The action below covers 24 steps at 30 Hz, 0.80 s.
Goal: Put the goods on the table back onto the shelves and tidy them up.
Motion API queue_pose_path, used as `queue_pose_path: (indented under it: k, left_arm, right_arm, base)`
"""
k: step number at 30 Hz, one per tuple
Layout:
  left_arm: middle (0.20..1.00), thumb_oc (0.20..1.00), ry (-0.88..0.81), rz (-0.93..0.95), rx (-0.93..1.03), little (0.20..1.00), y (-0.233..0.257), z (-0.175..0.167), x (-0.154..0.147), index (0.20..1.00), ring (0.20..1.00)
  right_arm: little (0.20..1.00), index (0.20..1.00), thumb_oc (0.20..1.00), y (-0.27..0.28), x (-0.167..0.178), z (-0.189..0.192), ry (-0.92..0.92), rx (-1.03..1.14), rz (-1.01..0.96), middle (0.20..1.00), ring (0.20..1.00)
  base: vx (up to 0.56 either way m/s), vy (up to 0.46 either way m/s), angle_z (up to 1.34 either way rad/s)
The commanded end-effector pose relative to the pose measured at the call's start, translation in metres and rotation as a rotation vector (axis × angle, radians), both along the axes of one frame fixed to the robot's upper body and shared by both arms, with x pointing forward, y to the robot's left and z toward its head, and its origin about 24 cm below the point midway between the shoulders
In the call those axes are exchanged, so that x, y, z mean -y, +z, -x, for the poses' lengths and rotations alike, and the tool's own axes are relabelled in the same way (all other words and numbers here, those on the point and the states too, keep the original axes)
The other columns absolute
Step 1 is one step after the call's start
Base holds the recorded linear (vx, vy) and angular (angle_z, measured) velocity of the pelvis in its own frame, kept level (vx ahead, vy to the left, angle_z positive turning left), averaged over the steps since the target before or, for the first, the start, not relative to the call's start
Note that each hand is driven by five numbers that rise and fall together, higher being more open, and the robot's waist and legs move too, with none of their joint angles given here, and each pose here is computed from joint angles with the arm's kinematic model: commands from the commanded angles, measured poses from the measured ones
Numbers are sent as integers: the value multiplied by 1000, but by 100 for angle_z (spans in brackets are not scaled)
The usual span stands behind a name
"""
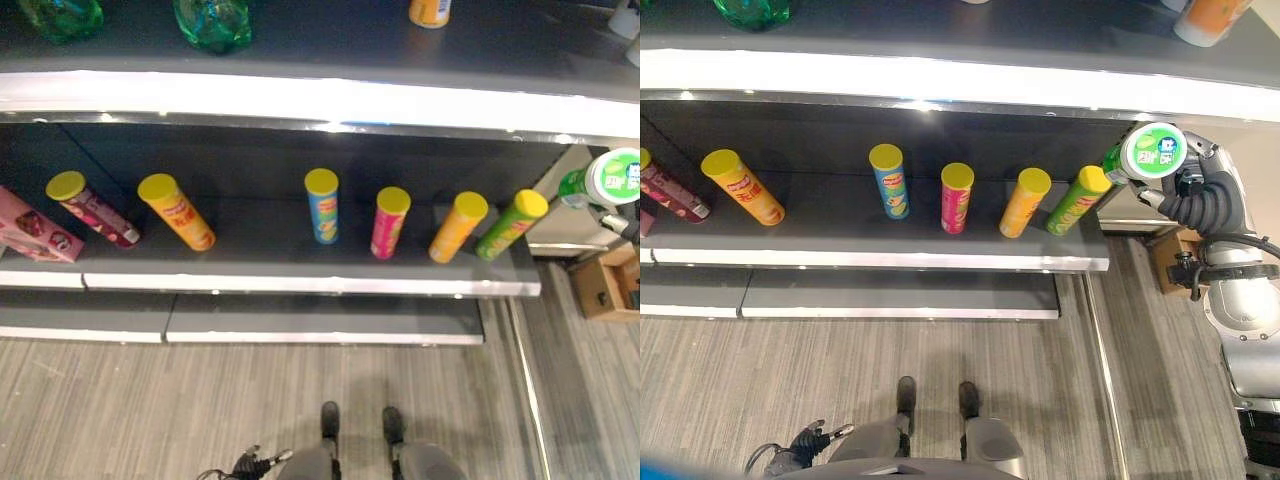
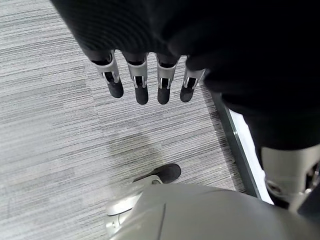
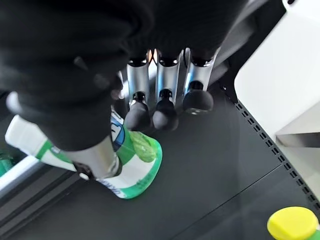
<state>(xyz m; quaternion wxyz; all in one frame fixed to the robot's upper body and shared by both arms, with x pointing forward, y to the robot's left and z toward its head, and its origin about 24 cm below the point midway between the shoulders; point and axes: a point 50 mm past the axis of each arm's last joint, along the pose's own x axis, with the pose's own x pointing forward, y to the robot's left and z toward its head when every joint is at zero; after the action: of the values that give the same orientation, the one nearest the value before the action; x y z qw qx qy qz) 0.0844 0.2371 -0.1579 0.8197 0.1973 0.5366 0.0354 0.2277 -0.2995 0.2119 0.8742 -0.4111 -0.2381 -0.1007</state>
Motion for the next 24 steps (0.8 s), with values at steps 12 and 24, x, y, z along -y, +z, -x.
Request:
queue_pose_path:
  k: [12, 24]
  left_arm:
    - [1000, 1000, -30, -5, 96, 1000, 17, -27, -25, 1000, 1000]
    - [1000, 1000, -46, -2, 43, 1000, 14, -18, -28, 1000, 1000]
  right_arm:
    - [200, 200, 200, 96, 19, 28, -83, 276, 251, 200, 200]
    - [200, 200, 200, 120, -10, -9, 303, 269, -59, 200, 200]
  base:
    - [28, 34, -5]
    - [19, -32, 5]
